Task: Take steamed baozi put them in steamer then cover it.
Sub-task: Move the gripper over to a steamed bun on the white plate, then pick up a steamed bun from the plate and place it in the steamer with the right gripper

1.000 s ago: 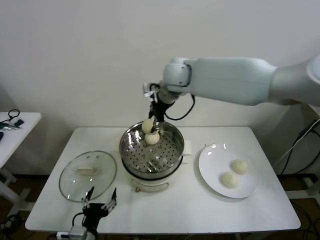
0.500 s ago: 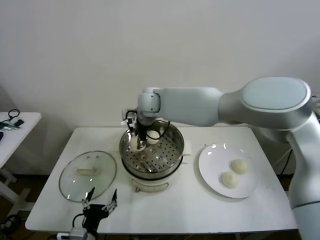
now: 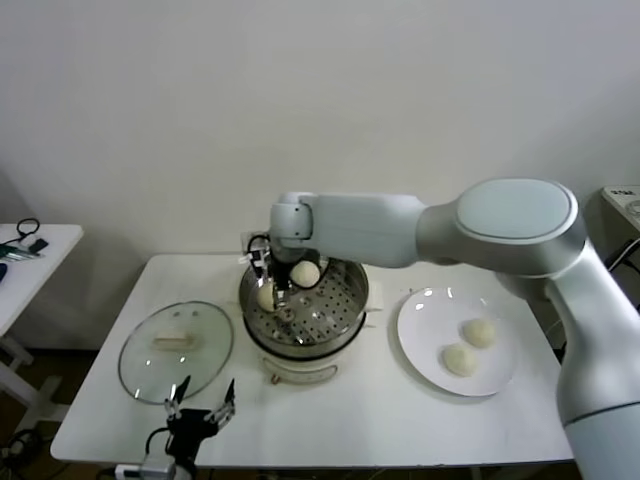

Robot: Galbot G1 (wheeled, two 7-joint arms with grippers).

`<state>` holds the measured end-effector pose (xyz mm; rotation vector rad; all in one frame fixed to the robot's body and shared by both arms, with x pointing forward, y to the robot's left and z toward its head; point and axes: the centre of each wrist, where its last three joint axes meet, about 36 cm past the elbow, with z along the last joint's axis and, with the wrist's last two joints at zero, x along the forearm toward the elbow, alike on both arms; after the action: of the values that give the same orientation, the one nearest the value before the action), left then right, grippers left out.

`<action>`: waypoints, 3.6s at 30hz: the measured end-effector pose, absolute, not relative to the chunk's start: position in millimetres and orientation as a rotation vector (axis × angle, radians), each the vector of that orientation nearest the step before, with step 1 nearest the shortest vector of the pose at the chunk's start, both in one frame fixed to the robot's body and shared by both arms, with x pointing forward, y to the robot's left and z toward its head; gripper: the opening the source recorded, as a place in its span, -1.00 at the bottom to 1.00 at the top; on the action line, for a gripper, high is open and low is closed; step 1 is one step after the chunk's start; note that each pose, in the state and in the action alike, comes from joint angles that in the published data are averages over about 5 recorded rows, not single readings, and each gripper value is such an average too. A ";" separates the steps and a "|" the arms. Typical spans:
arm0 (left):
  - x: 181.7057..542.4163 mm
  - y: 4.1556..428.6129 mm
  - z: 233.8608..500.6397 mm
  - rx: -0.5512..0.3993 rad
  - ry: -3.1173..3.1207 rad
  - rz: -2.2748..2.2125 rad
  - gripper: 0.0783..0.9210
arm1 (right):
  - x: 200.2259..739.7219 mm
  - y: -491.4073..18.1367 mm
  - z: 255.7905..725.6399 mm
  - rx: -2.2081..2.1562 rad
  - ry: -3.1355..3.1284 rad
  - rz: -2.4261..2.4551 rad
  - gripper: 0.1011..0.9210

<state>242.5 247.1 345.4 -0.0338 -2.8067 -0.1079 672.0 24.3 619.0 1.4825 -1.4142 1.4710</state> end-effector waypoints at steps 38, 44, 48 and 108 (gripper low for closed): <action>249.1 245.7 347.2 -0.014 -2.808 -0.089 0.77 | 584.4 -363.9 504.4 1.190 -1.377 1.219 0.76; 247.2 244.9 346.3 -0.015 -2.803 -0.092 0.77 | 580.6 -368.6 482.8 1.166 -1.380 1.204 0.76; 247.1 244.0 346.6 -0.017 -2.803 -0.094 0.77 | 579.3 -368.8 471.2 1.159 -1.380 1.198 0.76; 241.2 245.0 361.5 0.007 -2.827 -0.097 0.77 | 618.7 -8.9 633.8 2.088 -0.400 2.314 0.41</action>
<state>241.2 245.0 361.5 0.0072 -2.8273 -0.0973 618.7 -8.9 633.8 2.0883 -0.3998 2.3142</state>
